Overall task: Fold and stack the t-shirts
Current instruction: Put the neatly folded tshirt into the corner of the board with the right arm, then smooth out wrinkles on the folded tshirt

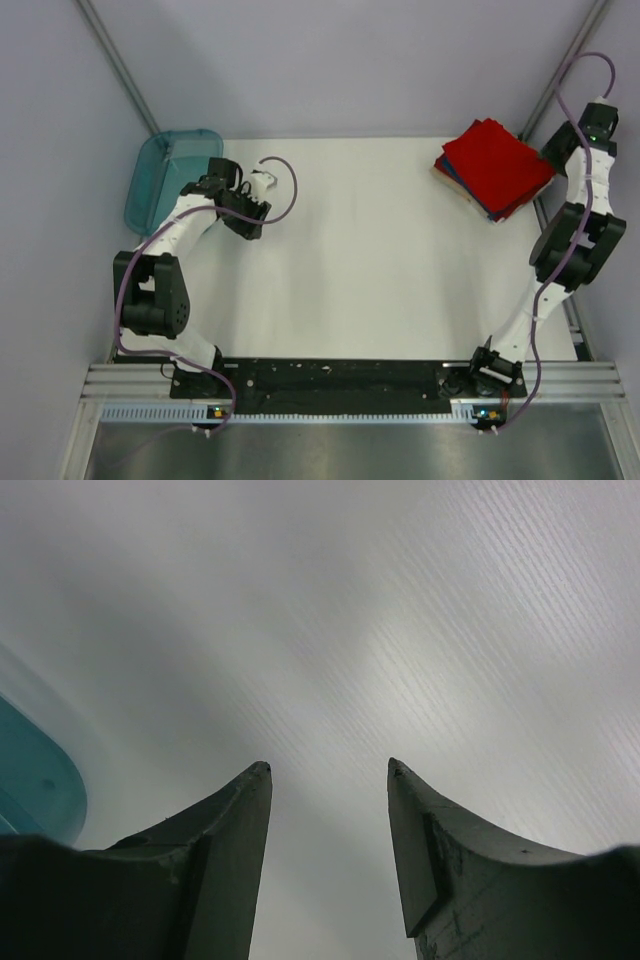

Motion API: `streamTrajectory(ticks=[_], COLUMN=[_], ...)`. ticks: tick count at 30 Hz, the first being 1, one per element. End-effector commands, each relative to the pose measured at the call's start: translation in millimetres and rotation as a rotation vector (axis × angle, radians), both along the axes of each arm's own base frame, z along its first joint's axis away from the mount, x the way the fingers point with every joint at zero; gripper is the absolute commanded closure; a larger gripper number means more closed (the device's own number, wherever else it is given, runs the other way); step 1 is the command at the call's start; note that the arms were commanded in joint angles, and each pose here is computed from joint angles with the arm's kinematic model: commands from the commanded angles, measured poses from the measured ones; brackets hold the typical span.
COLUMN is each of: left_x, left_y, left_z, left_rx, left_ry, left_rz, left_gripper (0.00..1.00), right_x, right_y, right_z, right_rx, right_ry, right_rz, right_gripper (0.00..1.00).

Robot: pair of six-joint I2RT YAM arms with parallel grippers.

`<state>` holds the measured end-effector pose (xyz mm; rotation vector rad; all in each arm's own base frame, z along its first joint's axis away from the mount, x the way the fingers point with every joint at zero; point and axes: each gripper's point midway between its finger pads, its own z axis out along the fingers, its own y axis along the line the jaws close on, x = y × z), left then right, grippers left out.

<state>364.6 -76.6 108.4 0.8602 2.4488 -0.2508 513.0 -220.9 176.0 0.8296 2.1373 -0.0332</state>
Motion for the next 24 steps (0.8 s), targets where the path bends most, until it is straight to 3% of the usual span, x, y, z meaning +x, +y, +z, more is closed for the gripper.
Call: streamTrajectory(ticks=[1,5,8,11,12,16,18,21,24], left_x=[4,5,6,7,7,5,4,3,3], left_y=[4,5,6,5,5,5,6,7,7], left_z=[1,2,7,11,12,12,10,8,7], left_rx=[0.014,0.022,0.023,0.021,0.02,0.021,0.027,0.032,0.035], left_ry=[-0.011,-0.016,-0.029,-0.045,-0.048,-0.048,-0.046,-0.045,-0.042], left_rz=[-0.002,-0.001,-0.004,-0.013,-0.012,-0.016,-0.017,-0.016,-0.019], left_gripper=[0.45,0.45,0.45,0.45,0.45,0.45,0.45,0.45,0.45], right_x=[-3,-9,-12,4,10,35,41,38,31], right_y=[-47,-49,-28,26,43,83,94,98,89], right_z=[55,96,110,104,107,82,62,18,-24], right_rx=[-0.217,-0.297,-0.271,-0.147,-0.131,-0.014,0.086,0.2,0.208], right_ry=[-0.044,-0.081,-0.126,-0.232,-0.277,-0.296,-0.281,-0.208,-0.121], right_rz=[-0.093,-0.089,-0.036,0.161,0.232,0.361,0.37,0.303,0.236], right_gripper=[0.43,0.41,0.43,0.64,0.66,0.92,1.0,1.0,1.0])
